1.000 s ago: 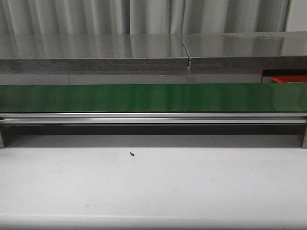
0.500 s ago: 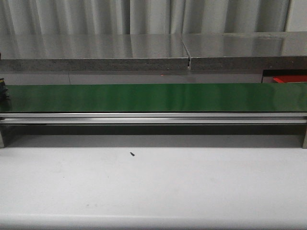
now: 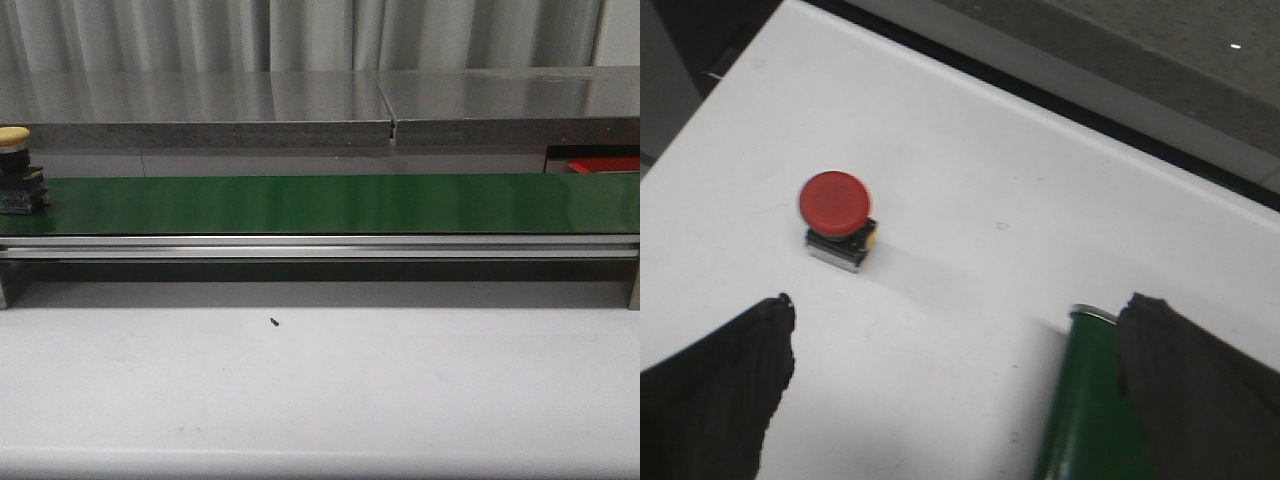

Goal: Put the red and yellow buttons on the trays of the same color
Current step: 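Move the left gripper back to the buttons and grasp a red button, then set the red button on the green belt and open the left gripper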

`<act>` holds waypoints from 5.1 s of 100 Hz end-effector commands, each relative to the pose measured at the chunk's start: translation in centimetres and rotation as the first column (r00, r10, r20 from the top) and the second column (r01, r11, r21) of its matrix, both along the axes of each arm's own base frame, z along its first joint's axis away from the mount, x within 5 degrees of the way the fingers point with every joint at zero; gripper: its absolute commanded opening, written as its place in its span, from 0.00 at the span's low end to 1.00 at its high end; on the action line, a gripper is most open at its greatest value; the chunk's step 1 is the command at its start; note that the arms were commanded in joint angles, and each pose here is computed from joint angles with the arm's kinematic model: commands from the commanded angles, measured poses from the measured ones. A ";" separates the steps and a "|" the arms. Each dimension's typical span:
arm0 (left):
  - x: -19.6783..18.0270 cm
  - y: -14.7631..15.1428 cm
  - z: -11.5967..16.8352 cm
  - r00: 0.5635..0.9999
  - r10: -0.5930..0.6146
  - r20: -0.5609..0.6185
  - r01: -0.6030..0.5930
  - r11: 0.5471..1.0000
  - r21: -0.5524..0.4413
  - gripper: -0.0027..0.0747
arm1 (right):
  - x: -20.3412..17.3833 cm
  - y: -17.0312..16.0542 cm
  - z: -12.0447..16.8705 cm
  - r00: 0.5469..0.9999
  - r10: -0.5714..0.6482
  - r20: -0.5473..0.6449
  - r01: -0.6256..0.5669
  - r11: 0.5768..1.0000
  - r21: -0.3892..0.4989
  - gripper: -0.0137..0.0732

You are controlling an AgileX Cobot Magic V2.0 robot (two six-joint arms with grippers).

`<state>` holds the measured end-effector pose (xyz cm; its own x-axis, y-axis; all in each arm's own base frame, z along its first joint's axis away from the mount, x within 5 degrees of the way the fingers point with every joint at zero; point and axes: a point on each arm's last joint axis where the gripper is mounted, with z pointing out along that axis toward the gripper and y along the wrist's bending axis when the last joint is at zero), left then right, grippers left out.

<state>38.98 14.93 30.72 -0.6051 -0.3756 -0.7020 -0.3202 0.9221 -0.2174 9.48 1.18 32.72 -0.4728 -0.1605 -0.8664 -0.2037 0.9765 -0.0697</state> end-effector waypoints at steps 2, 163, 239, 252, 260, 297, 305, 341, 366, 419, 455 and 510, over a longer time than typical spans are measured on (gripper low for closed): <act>0.2 1.7 1.4 0.995 0.054 0.089 -0.056 0.998 0.025 0.82 | 0.2 -0.1 1.3 0.997 -0.014 0.081 0.014 1.000 0.004 0.08; 8.6 6.8 -4.2 0.999 0.017 0.044 -0.017 1.000 0.001 0.01 | 0.2 -0.1 1.3 0.997 -0.014 0.081 0.014 1.000 0.004 0.08; -1.2 -7.2 10.4 0.962 -0.218 0.166 0.218 0.976 0.016 0.01 | 0.2 -0.1 1.3 0.997 -0.014 0.081 0.014 1.000 0.004 0.08; -3.5 -8.5 8.7 0.963 -0.210 0.166 0.209 0.978 0.024 0.01 | 0.2 -0.1 1.3 0.997 -0.014 0.081 0.014 1.000 0.004 0.08; -4.3 -9.1 6.9 0.966 -0.213 0.145 0.211 0.977 0.029 0.01 | 0.2 -0.1 1.3 0.997 -0.014 0.081 0.014 1.000 0.004 0.08; -2.8 -9.4 0.8 0.981 -0.168 0.099 0.169 0.986 -0.004 0.01 | 0.2 -0.1 1.3 0.997 -0.014 0.081 0.014 1.000 0.004 0.08; -2.0 -9.2 -0.3 0.984 -0.152 0.092 0.155 0.988 -0.025 0.01 | 0.2 -0.1 1.3 0.997 -0.014 0.081 0.014 1.000 0.004 0.08; -0.3 -8.8 -3.9 0.991 -0.135 0.026 0.136 0.989 -0.057 0.02 | 0.2 -0.1 1.3 0.997 -0.014 0.081 0.014 1.000 0.004 0.08; -0.2 -9.2 -3.9 0.986 -0.162 0.023 0.163 0.986 -0.040 0.53 | 0.2 -0.1 1.3 0.997 -0.014 0.081 0.014 1.000 0.004 0.08; -2.9 -14.5 4.9 0.921 -0.291 0.259 0.287 0.956 0.057 0.83 | 0.2 -0.1 1.3 0.997 -0.014 0.081 0.014 1.000 0.004 0.08; -13.4 -17.0 10.4 0.820 -0.390 0.419 0.346 0.921 0.178 0.83 | 0.2 -0.1 1.3 0.997 -0.014 0.081 0.014 1.000 0.004 0.08; -30.7 -17.0 3.5 0.734 -0.424 0.531 0.348 0.906 0.242 0.74 | 0.2 -0.1 1.3 0.997 -0.014 0.081 0.014 1.000 0.004 0.08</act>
<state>9.78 -2.17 33.86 -0.2567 -0.0649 -0.9643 0.2108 0.9700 -0.1214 9.42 1.20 32.69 -0.4754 -0.1613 -0.8648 -0.2055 0.9762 -0.0691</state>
